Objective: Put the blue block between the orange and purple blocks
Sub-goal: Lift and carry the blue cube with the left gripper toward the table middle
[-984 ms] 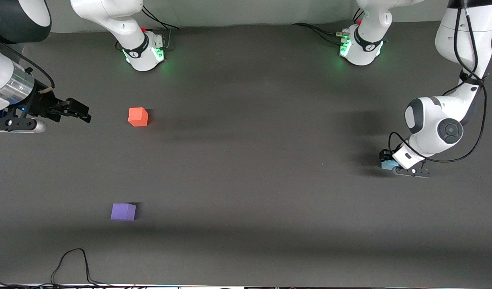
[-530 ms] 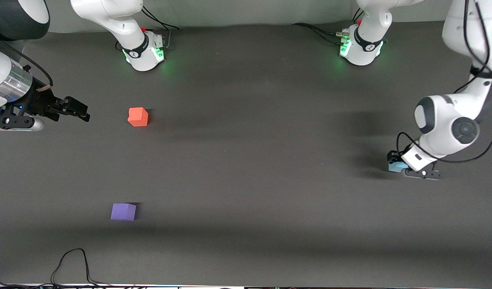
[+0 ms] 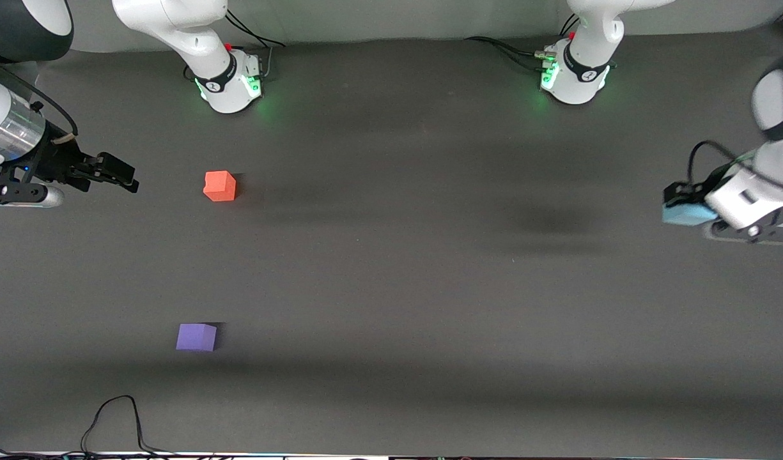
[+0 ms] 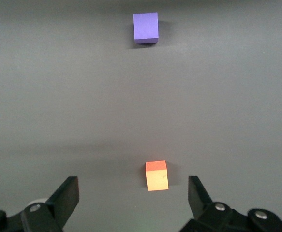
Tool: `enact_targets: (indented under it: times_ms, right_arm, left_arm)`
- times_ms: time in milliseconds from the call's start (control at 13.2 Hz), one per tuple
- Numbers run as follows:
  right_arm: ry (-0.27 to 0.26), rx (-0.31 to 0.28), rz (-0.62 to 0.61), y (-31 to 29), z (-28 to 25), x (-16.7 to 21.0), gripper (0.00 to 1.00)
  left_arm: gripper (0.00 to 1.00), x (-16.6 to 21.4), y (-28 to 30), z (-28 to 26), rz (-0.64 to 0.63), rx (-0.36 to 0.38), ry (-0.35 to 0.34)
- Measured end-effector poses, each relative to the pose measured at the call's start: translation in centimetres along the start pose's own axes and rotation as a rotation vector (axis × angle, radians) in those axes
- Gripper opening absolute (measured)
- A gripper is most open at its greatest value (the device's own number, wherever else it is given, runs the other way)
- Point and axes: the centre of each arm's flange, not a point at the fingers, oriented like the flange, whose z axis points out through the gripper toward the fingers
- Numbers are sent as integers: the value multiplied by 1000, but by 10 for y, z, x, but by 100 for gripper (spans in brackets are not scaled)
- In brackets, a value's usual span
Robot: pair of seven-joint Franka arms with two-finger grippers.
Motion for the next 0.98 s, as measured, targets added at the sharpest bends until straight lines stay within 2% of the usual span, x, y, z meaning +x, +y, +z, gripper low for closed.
enact_targets:
  times_ms: [151, 454, 681, 984]
  right_arm:
    - [1, 0, 0, 0, 0, 0, 100]
    - [0, 0, -1, 0, 0, 0, 100]
    - [-1, 0, -2, -1, 0, 0, 100]
    - [-27, -4, -9, -4, 2, -4, 100]
  left_arm:
    - [56, -12, 0, -40, -4, -1, -2]
    - [56, -19, 33, -61, -9, -9, 28]
    - [56, -21, 136, -65, -62, -4, 43]
    - [56, -37, 335, -41, -184, -11, 86]
